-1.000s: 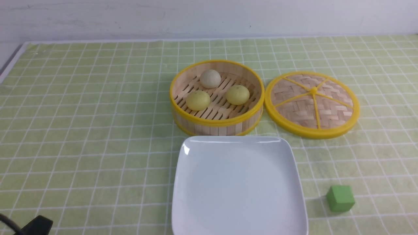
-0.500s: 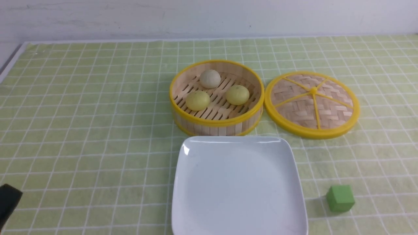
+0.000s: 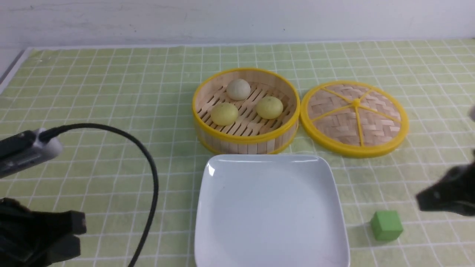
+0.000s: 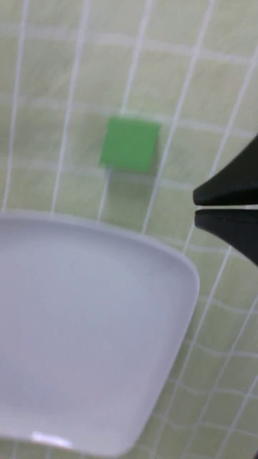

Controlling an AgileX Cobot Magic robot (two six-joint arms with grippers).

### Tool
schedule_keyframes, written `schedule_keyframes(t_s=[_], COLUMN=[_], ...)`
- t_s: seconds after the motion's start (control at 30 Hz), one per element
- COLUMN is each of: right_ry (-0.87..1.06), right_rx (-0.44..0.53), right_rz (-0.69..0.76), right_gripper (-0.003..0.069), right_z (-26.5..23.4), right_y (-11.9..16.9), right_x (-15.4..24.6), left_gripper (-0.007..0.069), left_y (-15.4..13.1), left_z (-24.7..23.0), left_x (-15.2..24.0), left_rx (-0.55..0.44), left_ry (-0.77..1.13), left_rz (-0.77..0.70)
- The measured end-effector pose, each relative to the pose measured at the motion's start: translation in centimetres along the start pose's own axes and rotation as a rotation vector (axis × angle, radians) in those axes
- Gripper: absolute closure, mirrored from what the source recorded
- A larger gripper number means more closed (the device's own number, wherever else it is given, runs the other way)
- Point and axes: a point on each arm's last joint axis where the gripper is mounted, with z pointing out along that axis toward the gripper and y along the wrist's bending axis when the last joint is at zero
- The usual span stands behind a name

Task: Put the steamed buns into the plate on the green tablecloth.
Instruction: 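Reach toward a bun in the bamboo steamer with the right gripper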

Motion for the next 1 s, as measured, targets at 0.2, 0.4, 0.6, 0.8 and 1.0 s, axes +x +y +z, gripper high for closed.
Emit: schedule_keyframes(t_s=[0.2,0.4,0.6,0.8,1.0], right_ry=[0.041,0.036,0.023,-0.016,-0.001], right_rx=[-0.030,-0.005,-0.005,0.041,0.121], right_rz=[-0.134,-0.215,-0.228,-0.301,-0.330], right_gripper=[0.0460,0.0323,0.0216,0.0190,0.0202], right_z=[4.7,10.3,15.8,19.2,22.8], right_y=[1.8,2.7,2.1,1.3,-0.5], right_x=[-6.3,-12.9,-18.4,-22.3,-22.9], left_gripper=[0.0598,0.0501,0.0388,0.0347,0.0343], left_y=[-0.1,-0.1,-0.1,-0.1,-0.1], left_z=[1.3,1.3,1.3,1.3,1.3], left_x=[-0.7,-0.8,-1.0,-1.0,-1.1], left_rx=[0.018,0.020,0.020,0.020,0.020], left_ry=[0.039,0.021,0.004,-0.001,-0.003], left_rz=[-0.001,0.013,0.012,0.012,0.012])
